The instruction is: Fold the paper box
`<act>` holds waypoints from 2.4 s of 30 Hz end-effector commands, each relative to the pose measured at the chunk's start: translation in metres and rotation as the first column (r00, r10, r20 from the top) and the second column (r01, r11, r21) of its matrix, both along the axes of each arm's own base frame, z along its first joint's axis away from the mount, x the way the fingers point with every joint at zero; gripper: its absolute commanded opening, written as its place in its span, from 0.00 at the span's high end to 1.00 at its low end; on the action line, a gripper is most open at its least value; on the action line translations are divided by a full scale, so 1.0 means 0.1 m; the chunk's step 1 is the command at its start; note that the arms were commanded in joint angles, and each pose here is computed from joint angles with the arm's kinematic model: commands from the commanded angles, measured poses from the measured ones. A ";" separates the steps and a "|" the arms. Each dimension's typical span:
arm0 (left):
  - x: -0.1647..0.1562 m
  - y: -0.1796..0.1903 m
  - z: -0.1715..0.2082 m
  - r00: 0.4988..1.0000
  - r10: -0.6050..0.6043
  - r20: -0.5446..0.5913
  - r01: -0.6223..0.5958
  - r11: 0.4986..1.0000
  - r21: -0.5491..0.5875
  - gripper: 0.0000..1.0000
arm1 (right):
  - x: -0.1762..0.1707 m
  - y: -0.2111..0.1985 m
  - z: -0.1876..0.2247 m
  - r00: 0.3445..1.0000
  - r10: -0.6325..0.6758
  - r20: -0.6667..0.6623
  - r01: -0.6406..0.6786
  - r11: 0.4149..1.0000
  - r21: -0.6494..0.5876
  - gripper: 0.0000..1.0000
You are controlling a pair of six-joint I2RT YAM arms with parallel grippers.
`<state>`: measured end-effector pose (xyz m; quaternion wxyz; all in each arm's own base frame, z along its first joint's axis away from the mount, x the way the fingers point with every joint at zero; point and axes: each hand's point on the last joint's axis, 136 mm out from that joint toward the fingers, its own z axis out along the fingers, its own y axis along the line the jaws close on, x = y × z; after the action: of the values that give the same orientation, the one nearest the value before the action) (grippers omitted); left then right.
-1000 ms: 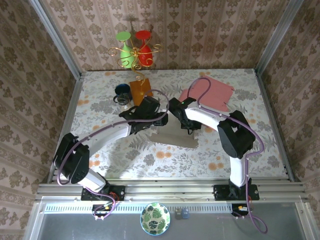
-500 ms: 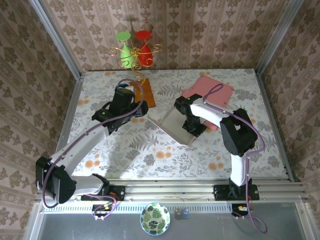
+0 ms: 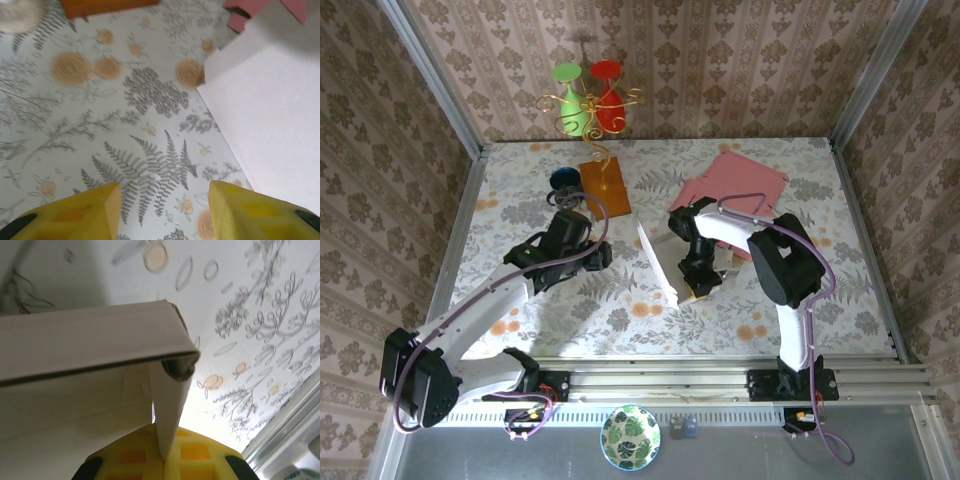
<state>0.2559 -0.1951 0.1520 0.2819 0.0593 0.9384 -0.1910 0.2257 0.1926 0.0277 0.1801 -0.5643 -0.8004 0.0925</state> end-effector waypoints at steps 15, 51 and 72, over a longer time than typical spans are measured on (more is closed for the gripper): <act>-0.11 -0.19 -0.18 0.999 -0.008 -0.047 0.003 0.996 -0.094 0.53 | 0.03 0.13 0.27 0.984 -0.066 0.165 0.058 0.997 0.055 0.62; -0.42 -0.02 1.98 0.929 -0.094 0.359 0.239 0.891 -0.387 0.46 | 0.49 1.22 1.70 0.056 0.617 0.785 -0.958 0.256 -0.133 0.52; -0.61 0.02 1.83 0.942 -0.133 0.308 0.253 0.885 -0.391 0.47 | 0.87 1.03 2.06 0.265 0.506 0.821 -0.615 0.745 -0.260 1.00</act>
<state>0.2040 -0.1947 0.3418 0.4083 0.1113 0.8110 -0.4040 0.2990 0.3127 0.1965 -0.1847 -0.1031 -0.9596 -0.1856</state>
